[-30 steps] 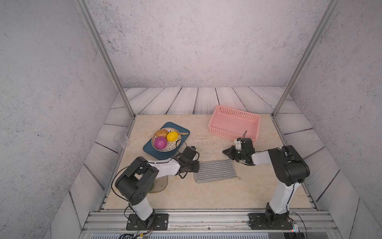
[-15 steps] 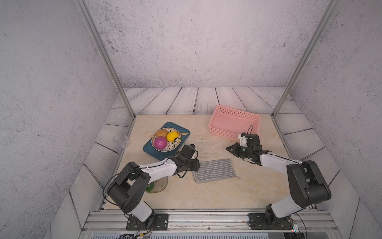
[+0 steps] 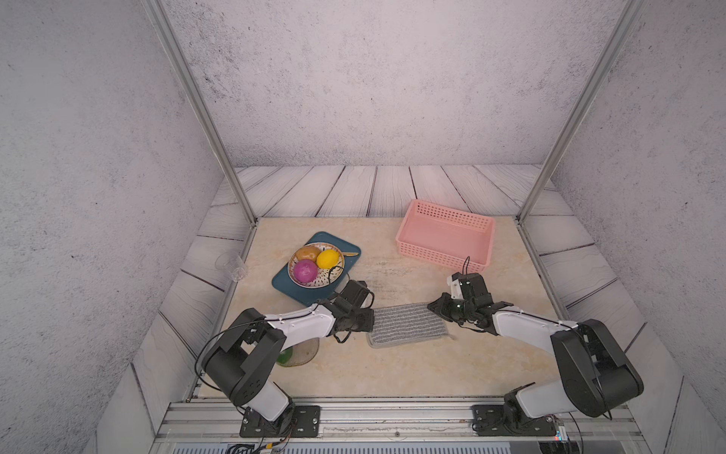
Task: Fold the square dishcloth
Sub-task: Smooth out the cleaning item at the center of the board.
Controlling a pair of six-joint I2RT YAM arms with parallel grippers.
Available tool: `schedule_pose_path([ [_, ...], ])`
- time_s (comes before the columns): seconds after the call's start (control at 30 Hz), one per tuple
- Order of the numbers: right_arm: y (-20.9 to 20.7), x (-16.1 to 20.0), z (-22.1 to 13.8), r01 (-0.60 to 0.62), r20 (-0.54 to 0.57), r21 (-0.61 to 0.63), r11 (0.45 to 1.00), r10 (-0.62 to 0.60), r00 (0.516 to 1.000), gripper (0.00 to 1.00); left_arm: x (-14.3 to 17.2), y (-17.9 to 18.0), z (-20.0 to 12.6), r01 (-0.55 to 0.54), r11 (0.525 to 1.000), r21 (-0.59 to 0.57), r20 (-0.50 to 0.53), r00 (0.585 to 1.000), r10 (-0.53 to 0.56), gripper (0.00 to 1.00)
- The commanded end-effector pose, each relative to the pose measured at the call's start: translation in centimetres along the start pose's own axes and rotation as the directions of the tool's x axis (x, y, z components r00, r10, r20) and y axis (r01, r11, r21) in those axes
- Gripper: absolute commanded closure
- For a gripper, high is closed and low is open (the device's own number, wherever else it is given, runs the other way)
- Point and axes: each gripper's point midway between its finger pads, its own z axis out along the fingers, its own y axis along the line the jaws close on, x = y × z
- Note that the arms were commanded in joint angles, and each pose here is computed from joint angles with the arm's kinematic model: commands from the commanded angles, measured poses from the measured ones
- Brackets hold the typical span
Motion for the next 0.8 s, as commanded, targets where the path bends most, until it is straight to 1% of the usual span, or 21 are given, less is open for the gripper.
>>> schedule_pose_path([
  [0.0, -2.7, 0.3, 0.8, -0.042, 0.009, 0.098, 0.994, 0.041, 0.999, 0.9, 0.8, 1.4, 1.0, 0.011, 0.999, -0.042, -0.03, 0.999, -0.012, 0.74],
  [0.1, -4.4, 0.2, 1.1, -0.073, 0.011, 0.156, 0.985, 0.073, 0.997, 0.9, 0.5, 1.2, 1.3, 0.0, 0.999, -0.042, -0.035, 0.999, -0.002, 0.74],
  [0.37, -6.9, -1.5, 1.0, -0.112, 0.019, 0.216, 0.97, 0.111, 0.994, 0.9, -0.9, -0.5, 2.0, -0.008, 1.0, 0.019, -0.032, 0.999, 0.009, 0.74],
  [0.5, -7.1, -2.8, 0.7, -0.11, 0.022, 0.229, 0.967, 0.108, 0.994, 0.9, -2.4, -1.2, 1.6, -0.018, 0.999, 0.026, -0.001, 1.0, 0.018, 0.73],
  [0.6, -6.6, -3.5, 0.2, -0.093, 0.023, 0.233, 0.968, 0.09, 0.996, 0.9, -3.7, -1.7, 0.6, -0.027, 0.999, 0.02, 0.032, 0.999, 0.027, 0.7],
  [0.77, -5.3, -4.5, -2.1, -0.031, 0.045, 0.248, 0.968, 0.021, 0.999, 0.86, -4.6, -1.8, -1.2, -0.025, 1.0, 0.005, 0.073, 0.997, 0.025, 0.68],
])
